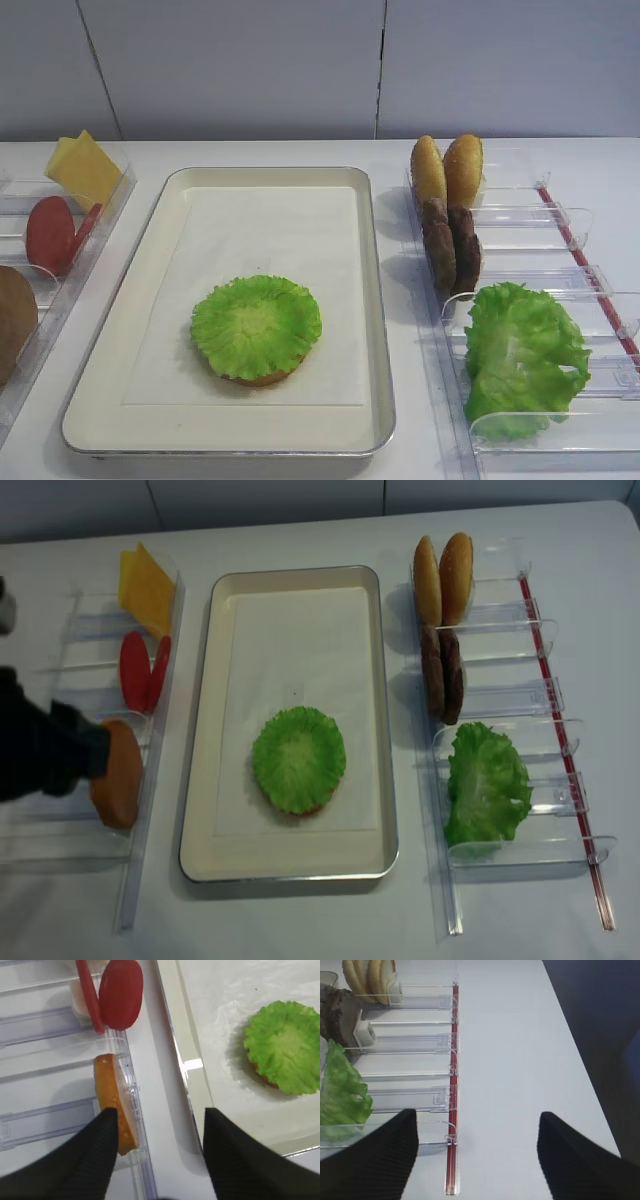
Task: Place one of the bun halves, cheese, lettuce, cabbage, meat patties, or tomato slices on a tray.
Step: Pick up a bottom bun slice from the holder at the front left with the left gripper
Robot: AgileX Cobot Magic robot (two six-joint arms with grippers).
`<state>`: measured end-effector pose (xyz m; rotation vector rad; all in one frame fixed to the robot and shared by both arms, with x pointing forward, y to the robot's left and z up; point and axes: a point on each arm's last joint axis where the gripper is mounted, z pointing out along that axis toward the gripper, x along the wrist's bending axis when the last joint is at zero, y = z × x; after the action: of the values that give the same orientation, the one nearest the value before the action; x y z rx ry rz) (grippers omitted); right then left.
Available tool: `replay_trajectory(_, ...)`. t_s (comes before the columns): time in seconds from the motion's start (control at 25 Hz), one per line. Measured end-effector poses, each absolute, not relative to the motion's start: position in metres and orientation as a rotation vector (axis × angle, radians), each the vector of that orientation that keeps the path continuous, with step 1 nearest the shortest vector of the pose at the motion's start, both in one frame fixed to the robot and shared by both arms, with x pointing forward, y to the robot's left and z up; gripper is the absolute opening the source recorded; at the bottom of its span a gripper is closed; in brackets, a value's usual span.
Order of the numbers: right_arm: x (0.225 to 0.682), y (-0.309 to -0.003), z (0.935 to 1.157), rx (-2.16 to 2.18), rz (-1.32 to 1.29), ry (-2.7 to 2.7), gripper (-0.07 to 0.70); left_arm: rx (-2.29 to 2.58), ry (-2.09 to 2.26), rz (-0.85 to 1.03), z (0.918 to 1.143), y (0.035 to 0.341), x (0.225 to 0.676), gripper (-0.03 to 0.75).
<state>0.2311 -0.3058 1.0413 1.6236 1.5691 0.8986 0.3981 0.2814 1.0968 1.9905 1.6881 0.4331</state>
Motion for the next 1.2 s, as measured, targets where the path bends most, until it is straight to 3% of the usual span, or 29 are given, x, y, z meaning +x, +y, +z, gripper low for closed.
replay_trajectory(0.28,0.231,-0.306,1.041,1.624,0.899,1.569,0.524,2.107,1.593,0.411,1.095,0.259,0.442,0.394)
replay_trajectory(0.56,0.231,-0.306,1.041,1.624,0.899,1.569,0.524,2.251,1.618,0.697,1.088,0.217,0.485,0.394)
replay_trajectory(0.76,0.231,-0.306,1.041,1.624,0.899,1.569,0.524,2.27,1.751,0.878,1.071,0.196,0.518,0.394)
replay_trajectory(1.2,0.231,-0.306,1.041,1.627,0.898,1.569,0.524,2.266,1.924,1.008,1.028,0.184,0.558,0.393)
